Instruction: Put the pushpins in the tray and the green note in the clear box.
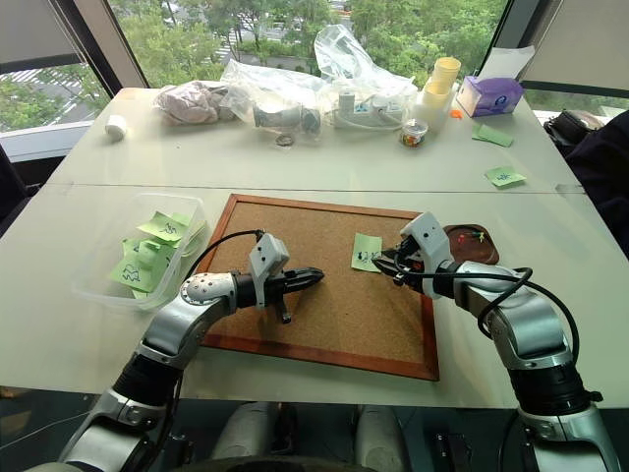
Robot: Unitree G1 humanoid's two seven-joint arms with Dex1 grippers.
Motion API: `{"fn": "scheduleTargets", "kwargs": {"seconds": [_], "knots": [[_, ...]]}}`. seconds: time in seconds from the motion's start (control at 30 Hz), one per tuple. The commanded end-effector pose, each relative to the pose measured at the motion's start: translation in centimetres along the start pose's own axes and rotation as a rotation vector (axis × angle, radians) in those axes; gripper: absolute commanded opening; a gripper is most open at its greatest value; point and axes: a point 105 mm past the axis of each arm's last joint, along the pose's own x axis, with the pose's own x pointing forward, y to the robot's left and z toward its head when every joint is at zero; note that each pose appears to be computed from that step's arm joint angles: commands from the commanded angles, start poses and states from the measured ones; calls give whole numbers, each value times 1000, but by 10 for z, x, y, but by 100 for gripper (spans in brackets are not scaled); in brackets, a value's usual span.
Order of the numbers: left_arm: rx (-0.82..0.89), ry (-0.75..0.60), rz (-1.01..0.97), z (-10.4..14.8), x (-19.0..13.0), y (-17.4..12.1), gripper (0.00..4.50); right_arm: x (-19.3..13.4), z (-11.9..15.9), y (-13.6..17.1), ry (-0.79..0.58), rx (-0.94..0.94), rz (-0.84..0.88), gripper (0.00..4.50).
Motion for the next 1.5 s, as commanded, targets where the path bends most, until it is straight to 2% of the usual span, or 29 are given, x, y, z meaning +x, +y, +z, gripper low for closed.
{"fn": "scheduleTargets", "kwargs": {"seconds": [0.03, 0.43, 0.5, 0.57, 0.93, 1.2, 1.33, 1.5], "knots": [[-44, 60, 0, -20, -1, -4, 0, 1, 7, -1, -28, -23, 0, 132], [-48, 68, 8, -23, -2, -4, 0, 4, 7, -2, -36, -21, 7, 132], [-51, 74, 6, -24, -2, -5, 0, 3, 11, -1, -48, -25, 9, 78], [-52, 75, 5, -25, -2, -5, 0, 3, 13, 0, -51, -30, 11, 5], [-53, 74, 3, -24, -1, -5, 0, 0, 23, 3, -72, -45, 15, 5], [-68, 86, -1, -27, -2, -6, 0, -16, 55, 4, -127, -117, 10, 5], [-69, 87, -1, -27, -2, -6, 0, -26, 67, -3, -161, -118, -24, 5], [-67, 87, -2, -27, -2, -6, 0, -47, 69, -33, -192, -75, -154, 5]]}}
